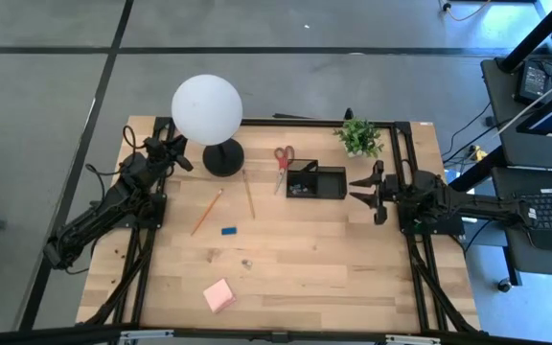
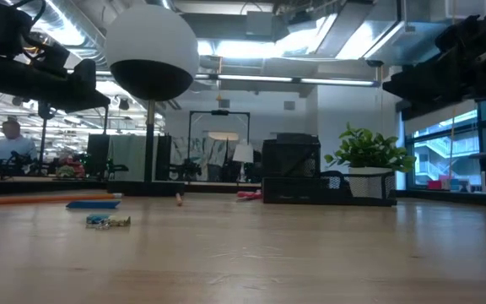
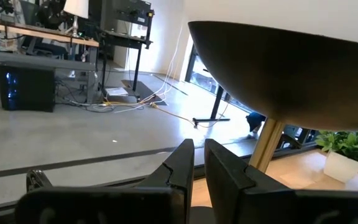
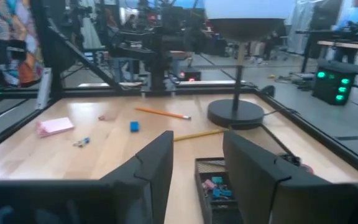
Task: Pick and place office supplies into organizer
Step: Put the gold clip binder into the black desk organizer
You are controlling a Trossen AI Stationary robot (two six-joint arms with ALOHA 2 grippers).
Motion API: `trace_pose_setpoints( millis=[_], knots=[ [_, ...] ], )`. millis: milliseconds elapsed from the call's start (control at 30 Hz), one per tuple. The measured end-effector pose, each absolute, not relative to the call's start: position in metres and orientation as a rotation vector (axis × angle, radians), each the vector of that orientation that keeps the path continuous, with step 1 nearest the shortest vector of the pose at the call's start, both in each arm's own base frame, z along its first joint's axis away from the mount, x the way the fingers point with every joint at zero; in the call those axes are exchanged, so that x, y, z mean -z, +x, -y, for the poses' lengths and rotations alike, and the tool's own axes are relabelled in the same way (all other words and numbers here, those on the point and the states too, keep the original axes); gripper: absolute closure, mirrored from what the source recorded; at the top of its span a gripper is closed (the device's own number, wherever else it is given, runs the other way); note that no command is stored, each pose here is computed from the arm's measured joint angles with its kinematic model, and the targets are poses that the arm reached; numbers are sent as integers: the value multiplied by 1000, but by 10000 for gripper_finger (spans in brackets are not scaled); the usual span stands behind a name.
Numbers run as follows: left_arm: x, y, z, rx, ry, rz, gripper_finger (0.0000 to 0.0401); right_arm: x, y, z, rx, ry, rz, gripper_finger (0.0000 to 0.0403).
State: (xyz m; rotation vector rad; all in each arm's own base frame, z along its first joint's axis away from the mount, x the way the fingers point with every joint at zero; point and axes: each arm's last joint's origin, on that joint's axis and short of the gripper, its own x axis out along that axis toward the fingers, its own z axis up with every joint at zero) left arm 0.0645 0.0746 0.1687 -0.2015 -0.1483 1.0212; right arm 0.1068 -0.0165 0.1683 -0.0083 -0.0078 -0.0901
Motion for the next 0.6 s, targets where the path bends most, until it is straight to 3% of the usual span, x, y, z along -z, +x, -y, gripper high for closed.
trace_pose_setpoints(
  millis=[600],
  knots=[
    [-169, 63, -75, -1066, -239, 183, 368, -168, 107, 17, 115, -10, 6, 258]
  ],
)
